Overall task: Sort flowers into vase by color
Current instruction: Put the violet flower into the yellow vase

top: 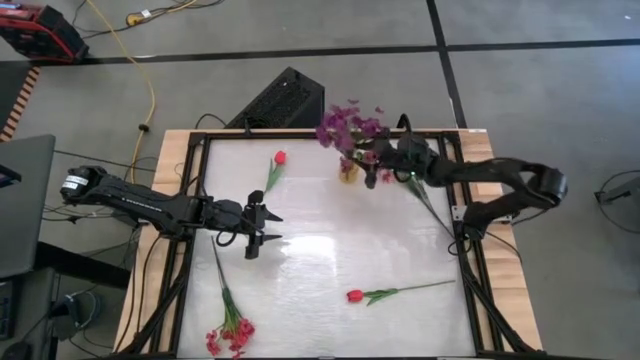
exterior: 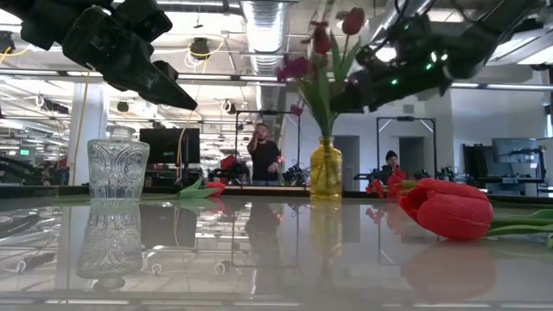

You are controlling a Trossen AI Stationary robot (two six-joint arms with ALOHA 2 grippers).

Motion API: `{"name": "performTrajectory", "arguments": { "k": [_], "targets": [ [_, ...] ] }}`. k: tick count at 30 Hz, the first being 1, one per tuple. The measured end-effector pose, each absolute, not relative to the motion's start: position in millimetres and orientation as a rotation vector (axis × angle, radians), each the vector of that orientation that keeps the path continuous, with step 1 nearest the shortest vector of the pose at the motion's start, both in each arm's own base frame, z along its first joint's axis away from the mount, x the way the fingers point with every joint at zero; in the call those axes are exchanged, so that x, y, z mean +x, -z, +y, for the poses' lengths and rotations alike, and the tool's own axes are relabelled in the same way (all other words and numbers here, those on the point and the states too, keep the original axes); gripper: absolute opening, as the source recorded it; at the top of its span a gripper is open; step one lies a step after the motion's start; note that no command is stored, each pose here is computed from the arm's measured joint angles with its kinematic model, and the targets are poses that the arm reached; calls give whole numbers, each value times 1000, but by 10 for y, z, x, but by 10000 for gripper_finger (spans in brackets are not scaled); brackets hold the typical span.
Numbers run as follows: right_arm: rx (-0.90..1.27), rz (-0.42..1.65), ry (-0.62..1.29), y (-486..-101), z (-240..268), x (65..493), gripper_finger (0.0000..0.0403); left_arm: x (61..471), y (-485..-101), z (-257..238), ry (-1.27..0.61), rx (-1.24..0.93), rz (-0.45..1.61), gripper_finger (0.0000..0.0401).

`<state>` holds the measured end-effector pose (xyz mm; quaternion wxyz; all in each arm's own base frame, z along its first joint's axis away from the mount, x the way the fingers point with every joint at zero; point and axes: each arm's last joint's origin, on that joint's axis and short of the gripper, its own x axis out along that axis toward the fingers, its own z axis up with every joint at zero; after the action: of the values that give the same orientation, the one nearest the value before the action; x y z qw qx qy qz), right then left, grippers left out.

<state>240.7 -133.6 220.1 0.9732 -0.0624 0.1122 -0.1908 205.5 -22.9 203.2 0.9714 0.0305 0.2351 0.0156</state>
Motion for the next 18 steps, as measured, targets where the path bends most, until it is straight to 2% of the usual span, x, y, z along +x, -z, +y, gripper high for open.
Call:
{"name": "performTrajectory", "arguments": {
  "k": [8,18],
  "targets": [
    [-138,312,494,-2432,-1210,2112,222,2055,-2032,-229,-32,59,475,210],
    [-93,476,476,-2385,-1153,2008,221,2055,-2031,-234,-16,44,475,210]
  ]
}}
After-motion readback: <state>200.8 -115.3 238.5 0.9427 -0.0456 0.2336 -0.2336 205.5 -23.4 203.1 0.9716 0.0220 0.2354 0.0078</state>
